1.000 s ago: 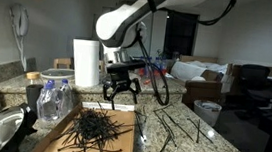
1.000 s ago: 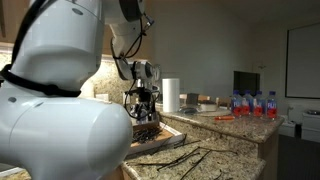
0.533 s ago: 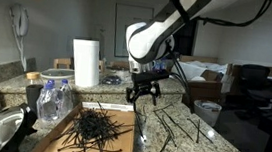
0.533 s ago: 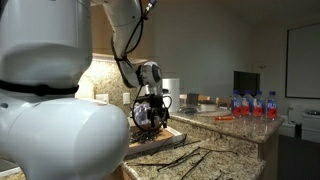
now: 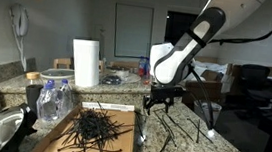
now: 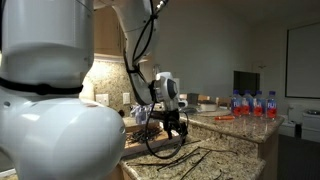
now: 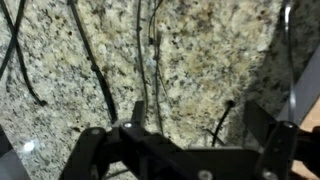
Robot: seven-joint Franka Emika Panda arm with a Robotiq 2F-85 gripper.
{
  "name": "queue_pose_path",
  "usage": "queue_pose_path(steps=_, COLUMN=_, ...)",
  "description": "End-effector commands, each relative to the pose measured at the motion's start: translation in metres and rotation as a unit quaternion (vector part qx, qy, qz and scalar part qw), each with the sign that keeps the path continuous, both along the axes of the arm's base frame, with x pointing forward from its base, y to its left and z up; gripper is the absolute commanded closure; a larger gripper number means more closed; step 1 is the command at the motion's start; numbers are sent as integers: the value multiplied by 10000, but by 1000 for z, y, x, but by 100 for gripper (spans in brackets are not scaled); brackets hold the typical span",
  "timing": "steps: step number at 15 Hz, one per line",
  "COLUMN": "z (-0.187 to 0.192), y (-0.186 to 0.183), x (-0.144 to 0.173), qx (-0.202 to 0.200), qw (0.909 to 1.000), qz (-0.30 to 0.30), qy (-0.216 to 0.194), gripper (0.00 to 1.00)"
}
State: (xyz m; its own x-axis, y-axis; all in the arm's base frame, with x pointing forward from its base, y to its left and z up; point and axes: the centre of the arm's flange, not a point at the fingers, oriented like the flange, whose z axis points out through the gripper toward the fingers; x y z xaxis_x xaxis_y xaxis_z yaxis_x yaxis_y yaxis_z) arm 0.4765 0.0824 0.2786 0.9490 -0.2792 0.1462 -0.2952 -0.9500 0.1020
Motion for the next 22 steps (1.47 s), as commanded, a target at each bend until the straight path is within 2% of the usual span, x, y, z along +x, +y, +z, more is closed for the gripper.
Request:
queue_pose_path(steps=1, z=-36, y=-25, x=-13, qx=104, qw=9996, qz=-256, qy=-65, gripper=0)
queue_pose_path(steps=6, z=-62, y=-26, x=-20, qx=194, qw=9994, qz=-265, qy=-43, gripper=0)
queue_pose_path(steps=10, z=-75, y=-27, x=-21, qx=291, qw=9991, qz=-245, qy=-179, gripper=0)
queue_pose_path(steps=11, z=-78, y=-28, x=-21, qx=319, qw=9990, qz=-251, qy=-205, gripper=25)
queue_pose_path(steps=13, z=-79, y=-28, x=-23, qx=356, qw=9987, qz=-211, qy=-291, gripper=31)
queue_pose_path(steps=22, z=-78, y=-32, x=-33, qx=560, qw=9975, qz=-306, qy=-308, gripper=92)
